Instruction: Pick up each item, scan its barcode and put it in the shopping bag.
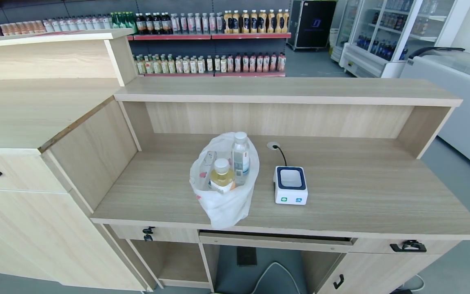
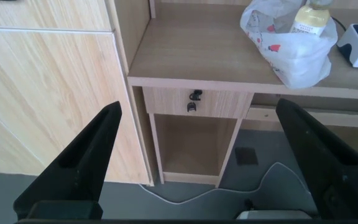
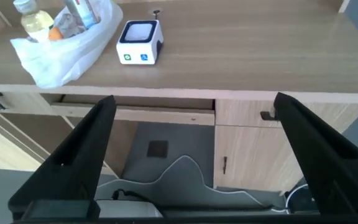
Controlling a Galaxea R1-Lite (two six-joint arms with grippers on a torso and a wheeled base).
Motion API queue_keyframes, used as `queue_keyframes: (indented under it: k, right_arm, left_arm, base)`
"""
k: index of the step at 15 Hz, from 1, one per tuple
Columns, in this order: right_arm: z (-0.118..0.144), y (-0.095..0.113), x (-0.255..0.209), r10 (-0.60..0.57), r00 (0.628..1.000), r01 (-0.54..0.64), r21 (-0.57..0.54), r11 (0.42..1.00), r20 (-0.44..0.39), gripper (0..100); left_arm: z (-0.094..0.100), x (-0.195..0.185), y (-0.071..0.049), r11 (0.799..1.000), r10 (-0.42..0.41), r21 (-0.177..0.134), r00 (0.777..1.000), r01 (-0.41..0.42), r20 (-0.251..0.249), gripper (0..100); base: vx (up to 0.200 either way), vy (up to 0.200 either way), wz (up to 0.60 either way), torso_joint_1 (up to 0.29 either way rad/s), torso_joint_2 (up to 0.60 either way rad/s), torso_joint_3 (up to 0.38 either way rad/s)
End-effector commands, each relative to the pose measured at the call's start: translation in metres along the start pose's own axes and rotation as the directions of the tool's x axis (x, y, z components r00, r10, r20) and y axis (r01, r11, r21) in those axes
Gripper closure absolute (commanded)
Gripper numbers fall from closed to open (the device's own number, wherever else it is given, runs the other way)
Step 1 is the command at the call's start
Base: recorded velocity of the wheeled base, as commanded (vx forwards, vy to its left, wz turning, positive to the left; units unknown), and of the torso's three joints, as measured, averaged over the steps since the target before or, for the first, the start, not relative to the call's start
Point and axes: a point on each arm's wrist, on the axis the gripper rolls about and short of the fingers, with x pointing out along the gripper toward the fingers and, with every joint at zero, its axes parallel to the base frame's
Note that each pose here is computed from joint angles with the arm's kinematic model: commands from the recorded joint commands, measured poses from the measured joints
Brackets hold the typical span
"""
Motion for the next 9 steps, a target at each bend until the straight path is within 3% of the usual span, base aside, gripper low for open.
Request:
queue_keyframes:
  k: [1, 9]
  right_arm:
    - [-0.0009, 0.0002, -0.0037, 0.001, 0.999, -0.002, 0.027, 1.0, 0.045, 0]
    - [-0.0009, 0.0002, -0.0037, -0.001, 0.999, -0.001, 0.034, 0.999, 0.045, 0]
  left_arm:
    - [-0.0001, 0.0, 0.0, 1.0, 0.0, 0.0, 1.0, 0.0, 0.0, 0]
    - [0.0001, 0.0, 0.0, 1.0, 0.0, 0.0, 1.0, 0.0, 0.001, 0]
  base:
    - [0.0, 0.0, 0.0, 0.0, 0.0, 0.0]
    - [0.0, 0.0, 0.0, 0.0, 0.0, 0.0]
